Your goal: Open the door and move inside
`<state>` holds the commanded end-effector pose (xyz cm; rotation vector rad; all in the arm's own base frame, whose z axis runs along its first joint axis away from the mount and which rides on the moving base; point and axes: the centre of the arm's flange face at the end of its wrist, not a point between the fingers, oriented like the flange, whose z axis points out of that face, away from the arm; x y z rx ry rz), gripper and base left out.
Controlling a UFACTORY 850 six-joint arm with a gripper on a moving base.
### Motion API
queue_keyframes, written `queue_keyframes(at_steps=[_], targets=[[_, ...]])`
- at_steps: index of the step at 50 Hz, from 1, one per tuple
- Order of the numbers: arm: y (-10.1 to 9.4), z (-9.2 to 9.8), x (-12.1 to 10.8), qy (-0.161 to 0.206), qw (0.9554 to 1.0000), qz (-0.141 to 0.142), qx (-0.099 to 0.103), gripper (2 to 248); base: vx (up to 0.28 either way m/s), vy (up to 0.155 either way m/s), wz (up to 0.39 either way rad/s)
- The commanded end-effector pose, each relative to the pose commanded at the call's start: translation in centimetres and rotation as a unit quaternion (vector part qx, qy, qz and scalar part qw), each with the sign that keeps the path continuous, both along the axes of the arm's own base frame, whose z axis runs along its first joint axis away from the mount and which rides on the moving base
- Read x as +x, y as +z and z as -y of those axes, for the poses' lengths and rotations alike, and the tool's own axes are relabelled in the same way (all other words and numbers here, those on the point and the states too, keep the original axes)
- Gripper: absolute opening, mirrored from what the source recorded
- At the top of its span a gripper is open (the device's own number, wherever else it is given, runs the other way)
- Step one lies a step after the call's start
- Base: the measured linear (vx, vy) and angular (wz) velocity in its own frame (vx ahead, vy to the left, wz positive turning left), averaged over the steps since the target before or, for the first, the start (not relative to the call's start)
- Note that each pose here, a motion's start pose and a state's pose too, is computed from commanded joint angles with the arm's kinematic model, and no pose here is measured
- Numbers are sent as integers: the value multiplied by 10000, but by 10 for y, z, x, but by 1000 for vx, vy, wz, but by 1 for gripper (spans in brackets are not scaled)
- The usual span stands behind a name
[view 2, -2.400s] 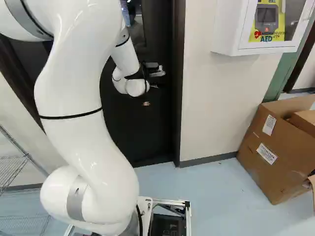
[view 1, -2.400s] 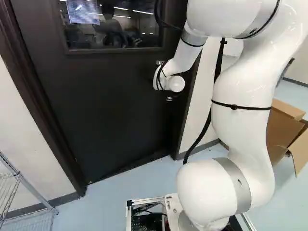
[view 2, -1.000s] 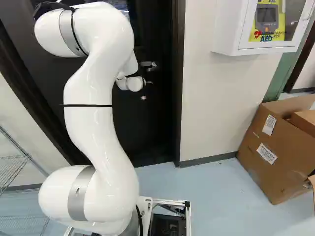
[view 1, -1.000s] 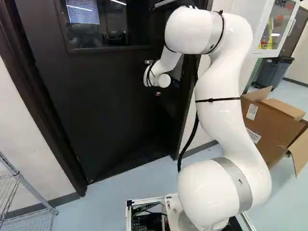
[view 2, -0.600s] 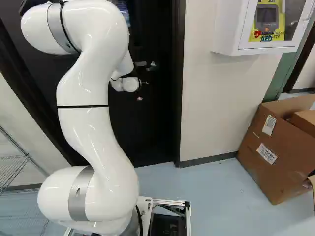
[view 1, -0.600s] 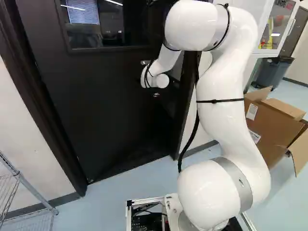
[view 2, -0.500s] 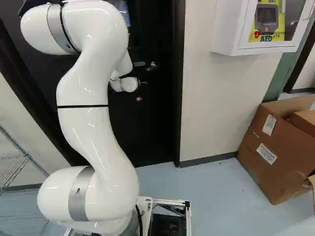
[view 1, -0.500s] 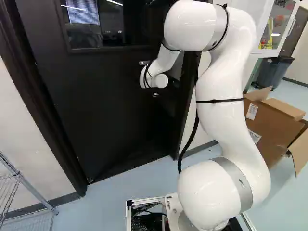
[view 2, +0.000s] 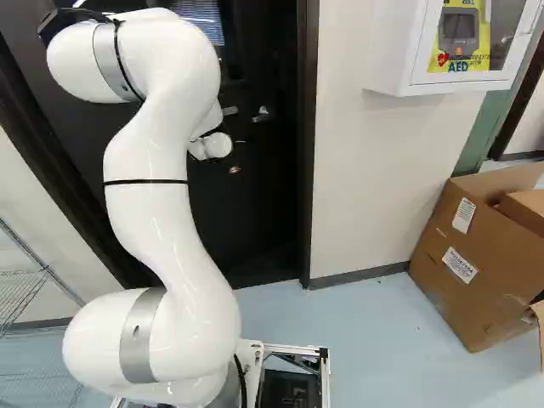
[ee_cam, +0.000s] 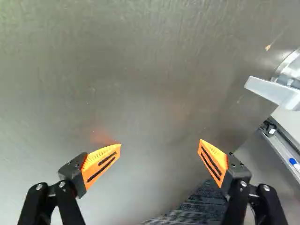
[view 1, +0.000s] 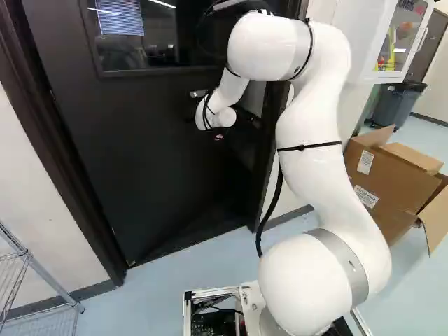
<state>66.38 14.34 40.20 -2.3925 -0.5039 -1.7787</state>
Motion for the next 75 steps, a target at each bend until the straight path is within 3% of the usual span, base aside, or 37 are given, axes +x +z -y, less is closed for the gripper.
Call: queue_keyframes(at_steps=[11, 24, 75], targets=[[-3, -16, 13, 94, 9999, 67, 14, 247, 0, 0, 0], [-3, -24, 9, 159, 9999, 59, 12, 247, 0, 0, 0], [11, -16, -87, 275, 9992, -269, -62, 247, 0, 0, 0]])
